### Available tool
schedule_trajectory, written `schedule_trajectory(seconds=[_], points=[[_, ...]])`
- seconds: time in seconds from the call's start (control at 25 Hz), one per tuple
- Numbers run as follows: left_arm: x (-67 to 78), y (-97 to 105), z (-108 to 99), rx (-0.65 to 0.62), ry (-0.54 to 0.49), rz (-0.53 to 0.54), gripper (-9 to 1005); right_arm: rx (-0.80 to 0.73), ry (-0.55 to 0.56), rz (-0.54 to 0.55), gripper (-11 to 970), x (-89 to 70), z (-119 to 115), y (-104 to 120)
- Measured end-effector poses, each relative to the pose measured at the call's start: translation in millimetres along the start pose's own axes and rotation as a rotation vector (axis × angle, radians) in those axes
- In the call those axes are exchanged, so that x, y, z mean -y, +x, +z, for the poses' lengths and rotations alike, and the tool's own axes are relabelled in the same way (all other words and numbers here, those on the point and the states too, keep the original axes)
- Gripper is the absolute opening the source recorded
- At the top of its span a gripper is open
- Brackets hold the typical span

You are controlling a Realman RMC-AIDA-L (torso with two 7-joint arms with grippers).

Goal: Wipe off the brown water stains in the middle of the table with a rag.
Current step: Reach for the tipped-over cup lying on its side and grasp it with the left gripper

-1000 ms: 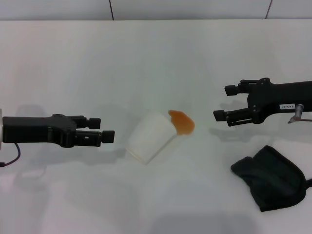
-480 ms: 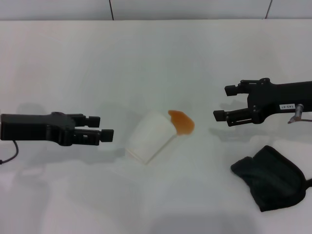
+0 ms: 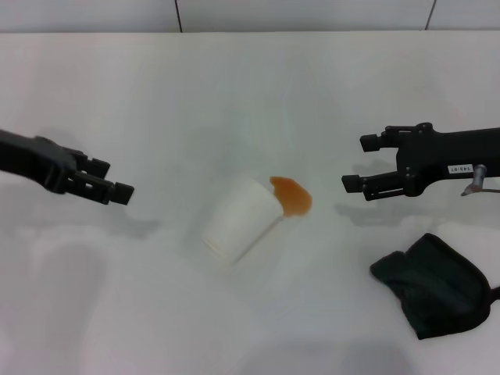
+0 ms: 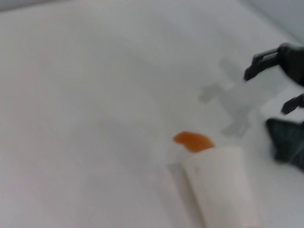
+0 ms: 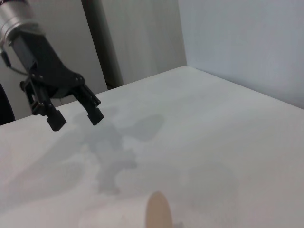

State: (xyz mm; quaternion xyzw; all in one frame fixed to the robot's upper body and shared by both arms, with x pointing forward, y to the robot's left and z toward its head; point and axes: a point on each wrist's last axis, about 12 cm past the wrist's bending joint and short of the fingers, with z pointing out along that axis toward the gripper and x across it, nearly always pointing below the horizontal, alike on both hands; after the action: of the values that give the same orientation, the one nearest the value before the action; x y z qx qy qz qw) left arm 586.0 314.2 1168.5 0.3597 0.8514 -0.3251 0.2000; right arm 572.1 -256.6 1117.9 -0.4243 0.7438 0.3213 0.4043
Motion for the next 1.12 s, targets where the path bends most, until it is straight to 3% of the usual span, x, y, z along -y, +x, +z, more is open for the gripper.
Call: schedule_trajectory(seconds=[0.24, 0.52, 0.84, 1.12], points=[[7.4, -44, 5, -0.123, -0.065, 0.095, 882, 0.001, -0.001, 0.0, 875, -0.1, 0, 0], [15.9, -76, 39, -0.182, -0.119, 0.205, 880, 0.0, -0.004, -0.004, 875, 0.9, 2, -3], [20.7, -87, 60, -0.13, -0.068, 0.221, 878, -0.002, -0.004, -0.008, 875, 1.3, 2, -3], [20.9, -77, 67, -0.101, -0.028, 0.116, 876, -0.003, -0.003, -0.008, 874, 1.7, 2, -3]])
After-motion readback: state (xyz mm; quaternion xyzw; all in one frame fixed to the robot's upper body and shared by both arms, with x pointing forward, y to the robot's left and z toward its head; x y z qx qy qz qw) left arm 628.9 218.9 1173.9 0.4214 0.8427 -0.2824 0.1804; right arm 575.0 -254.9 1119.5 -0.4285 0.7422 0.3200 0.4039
